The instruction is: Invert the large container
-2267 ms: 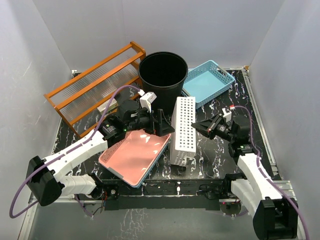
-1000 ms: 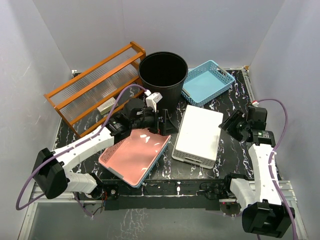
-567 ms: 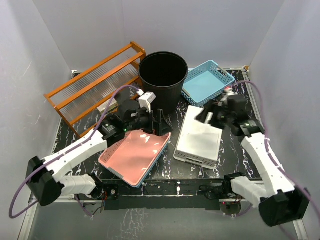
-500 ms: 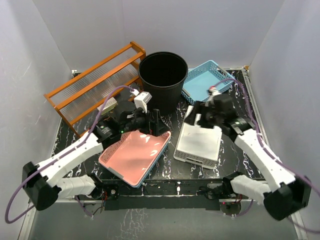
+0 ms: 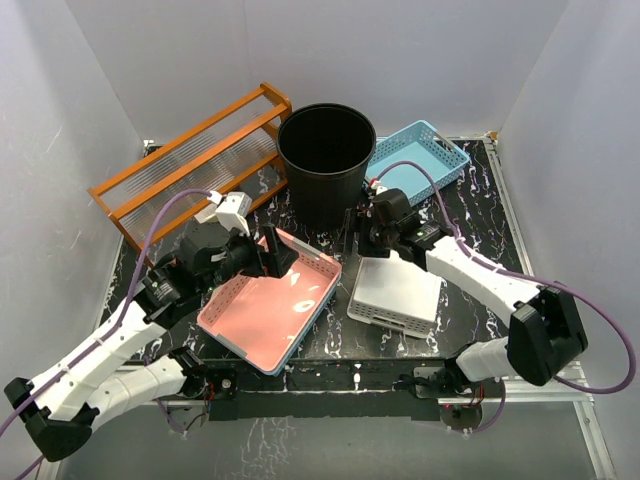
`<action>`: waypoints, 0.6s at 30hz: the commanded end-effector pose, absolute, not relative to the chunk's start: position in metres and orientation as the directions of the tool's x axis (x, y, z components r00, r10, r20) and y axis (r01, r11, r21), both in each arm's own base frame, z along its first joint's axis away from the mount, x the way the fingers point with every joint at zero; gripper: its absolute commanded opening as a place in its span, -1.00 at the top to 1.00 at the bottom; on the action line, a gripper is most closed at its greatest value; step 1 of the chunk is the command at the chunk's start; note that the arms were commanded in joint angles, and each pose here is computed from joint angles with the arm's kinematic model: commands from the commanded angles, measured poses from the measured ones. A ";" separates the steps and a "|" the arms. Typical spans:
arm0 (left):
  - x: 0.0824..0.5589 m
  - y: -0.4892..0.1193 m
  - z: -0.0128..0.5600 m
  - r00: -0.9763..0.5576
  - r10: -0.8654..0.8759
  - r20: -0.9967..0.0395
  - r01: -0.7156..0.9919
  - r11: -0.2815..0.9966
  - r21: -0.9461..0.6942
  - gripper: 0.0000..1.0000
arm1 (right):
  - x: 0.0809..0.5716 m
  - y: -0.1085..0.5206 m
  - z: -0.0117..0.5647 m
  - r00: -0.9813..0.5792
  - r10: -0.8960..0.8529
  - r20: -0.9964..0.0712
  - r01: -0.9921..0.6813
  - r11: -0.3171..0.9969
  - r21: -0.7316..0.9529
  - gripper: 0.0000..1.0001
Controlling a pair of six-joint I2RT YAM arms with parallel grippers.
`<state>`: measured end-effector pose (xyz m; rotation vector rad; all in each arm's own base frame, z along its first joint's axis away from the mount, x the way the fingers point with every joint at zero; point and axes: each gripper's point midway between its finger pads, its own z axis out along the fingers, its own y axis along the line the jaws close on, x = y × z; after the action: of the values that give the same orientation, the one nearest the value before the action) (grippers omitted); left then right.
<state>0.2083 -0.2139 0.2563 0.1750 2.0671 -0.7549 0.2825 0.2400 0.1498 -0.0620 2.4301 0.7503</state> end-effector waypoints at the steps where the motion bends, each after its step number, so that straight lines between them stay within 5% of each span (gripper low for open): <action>1: 0.211 -0.207 0.251 -0.588 -0.170 -0.791 0.352 0.827 -0.439 -0.97 | 0.304 0.252 0.153 -0.780 0.170 -0.602 -0.228 0.819 0.526 -0.40; 11: 0.211 -0.210 0.249 -0.590 -0.166 -0.790 0.365 0.818 -0.445 -0.97 | 0.302 0.171 0.103 -0.816 0.163 -0.555 0.017 0.966 0.258 -0.44; 18: 0.211 -0.217 0.245 -0.599 -0.158 -0.785 0.382 0.805 -0.454 -0.97 | 0.304 0.113 0.129 -0.756 0.232 -0.612 0.142 0.971 0.193 -0.45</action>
<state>0.2100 -0.2143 0.2427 0.1641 2.1003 -0.7363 0.3018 0.1432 0.1021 0.2249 2.5196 0.2973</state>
